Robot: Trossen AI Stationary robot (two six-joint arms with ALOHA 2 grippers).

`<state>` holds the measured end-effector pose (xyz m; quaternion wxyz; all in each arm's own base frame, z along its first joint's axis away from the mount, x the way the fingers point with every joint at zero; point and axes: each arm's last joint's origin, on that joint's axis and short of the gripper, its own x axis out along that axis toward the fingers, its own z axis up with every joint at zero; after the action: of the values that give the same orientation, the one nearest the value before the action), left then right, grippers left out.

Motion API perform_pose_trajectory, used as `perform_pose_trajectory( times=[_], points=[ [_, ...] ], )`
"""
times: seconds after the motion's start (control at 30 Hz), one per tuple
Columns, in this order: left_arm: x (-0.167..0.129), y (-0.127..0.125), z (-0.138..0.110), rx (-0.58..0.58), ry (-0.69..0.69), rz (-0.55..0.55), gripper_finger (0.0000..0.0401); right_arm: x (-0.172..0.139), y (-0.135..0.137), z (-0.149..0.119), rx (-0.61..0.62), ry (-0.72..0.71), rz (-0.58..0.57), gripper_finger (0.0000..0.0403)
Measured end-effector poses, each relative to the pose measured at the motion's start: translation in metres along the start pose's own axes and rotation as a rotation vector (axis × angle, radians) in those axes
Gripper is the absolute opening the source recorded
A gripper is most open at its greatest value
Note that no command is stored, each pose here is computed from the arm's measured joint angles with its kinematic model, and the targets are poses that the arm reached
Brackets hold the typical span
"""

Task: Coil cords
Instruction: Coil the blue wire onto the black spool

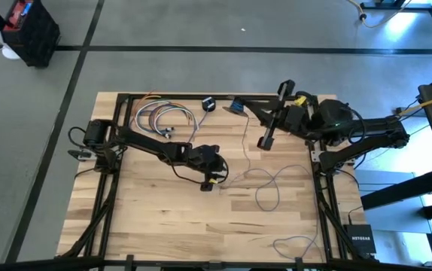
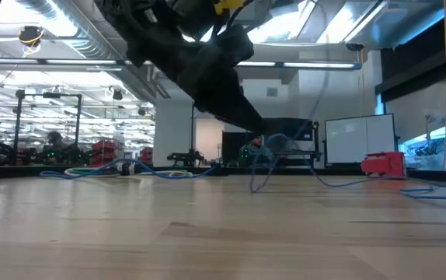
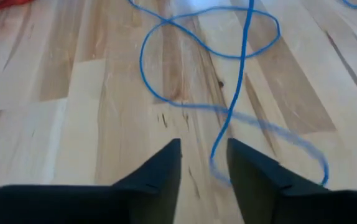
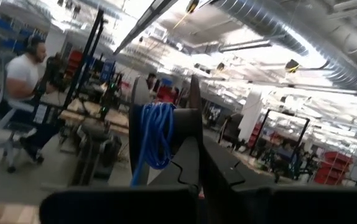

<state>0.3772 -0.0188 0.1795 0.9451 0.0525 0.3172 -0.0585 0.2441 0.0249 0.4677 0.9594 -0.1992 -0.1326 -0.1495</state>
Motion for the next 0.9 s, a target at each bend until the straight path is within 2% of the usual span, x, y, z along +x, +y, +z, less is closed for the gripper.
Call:
perform_pose_trajectory(
  times=[0.13,0.27,0.37,0.53,0.7,0.8,0.9],
  points=[
    [-0.03,-0.002,0.021,-0.026,0.049,0.005,0.0156,-0.001,0.005,-0.009,-0.016,0.09,0.047,0.0005],
    [-0.057,-0.011,0.033,-0.028,0.012,0.071,0.0156,-0.001,0.01,-0.021,-0.034,0.194,0.064,0.0005],
    [-0.066,-0.022,0.044,0.017,-0.065,0.102,0.0148,-0.001,0.016,-0.034,-0.054,0.245,0.05,0.0005],
    [-0.066,-0.039,0.064,0.142,-0.277,0.091,0.0135,-0.005,0.029,-0.063,-0.075,0.287,0.036,0.0005],
    [-0.069,-0.034,0.072,0.192,-0.364,0.113,0.0131,-0.018,0.039,-0.092,-0.07,0.222,0.013,0.0005],
    [-0.07,-0.024,0.075,0.186,-0.402,0.125,0.013,-0.031,0.044,-0.109,-0.029,0.113,0.012,0.0005],
    [-0.07,-0.014,0.076,0.141,-0.418,0.117,0.013,-0.043,0.051,-0.13,-0.025,0.088,0.012,0.0005]
  ],
)
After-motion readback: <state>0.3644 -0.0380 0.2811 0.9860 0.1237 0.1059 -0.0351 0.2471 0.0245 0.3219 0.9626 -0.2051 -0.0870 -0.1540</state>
